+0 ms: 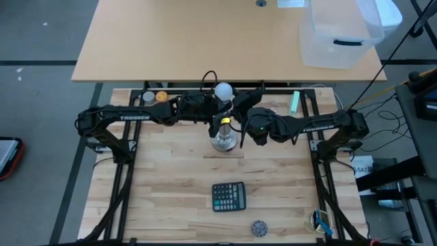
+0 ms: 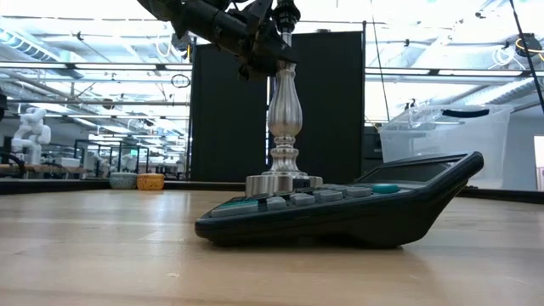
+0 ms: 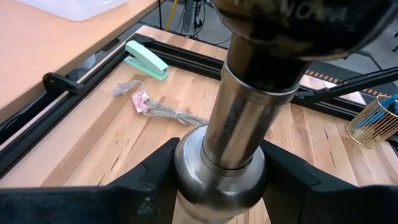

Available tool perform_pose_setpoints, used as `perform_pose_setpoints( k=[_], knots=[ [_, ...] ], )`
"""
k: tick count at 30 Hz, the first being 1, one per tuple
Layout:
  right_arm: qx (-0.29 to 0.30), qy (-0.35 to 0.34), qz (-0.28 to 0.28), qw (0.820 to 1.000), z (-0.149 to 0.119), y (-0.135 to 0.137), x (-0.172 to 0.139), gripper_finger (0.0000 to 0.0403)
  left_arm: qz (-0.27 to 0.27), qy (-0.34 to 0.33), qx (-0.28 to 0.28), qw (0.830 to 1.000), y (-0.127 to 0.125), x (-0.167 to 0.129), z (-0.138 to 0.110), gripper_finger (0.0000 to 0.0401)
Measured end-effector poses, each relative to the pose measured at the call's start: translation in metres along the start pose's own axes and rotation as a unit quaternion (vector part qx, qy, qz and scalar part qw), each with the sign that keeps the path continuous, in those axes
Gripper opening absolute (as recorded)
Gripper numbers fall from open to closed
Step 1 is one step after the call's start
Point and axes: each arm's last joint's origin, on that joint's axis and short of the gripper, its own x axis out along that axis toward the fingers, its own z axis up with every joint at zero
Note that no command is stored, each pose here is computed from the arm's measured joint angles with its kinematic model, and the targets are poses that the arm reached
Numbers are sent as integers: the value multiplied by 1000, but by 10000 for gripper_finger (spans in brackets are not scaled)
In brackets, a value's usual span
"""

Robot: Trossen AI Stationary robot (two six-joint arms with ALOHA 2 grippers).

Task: Screw lightbulb
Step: Remove the light bulb from the lamp

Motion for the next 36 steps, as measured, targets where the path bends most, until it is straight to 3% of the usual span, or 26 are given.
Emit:
perform_pose_setpoints(
  k=[9,14,21,36],
  knots=[
    [-37,24,77,996,8,-14,-1,249,11,-5,2,1000,1,0,1,177],
    [-59,51,157,985,17,-32,0,249,9,-2,2,1000,1,0,0,177],
    [-85,76,293,949,29,-63,6,252,-13,1,9,1000,-1,0,0,176],
    [-76,73,503,858,33,-120,48,254,-36,5,9,999,-6,1,0,175]
  ],
)
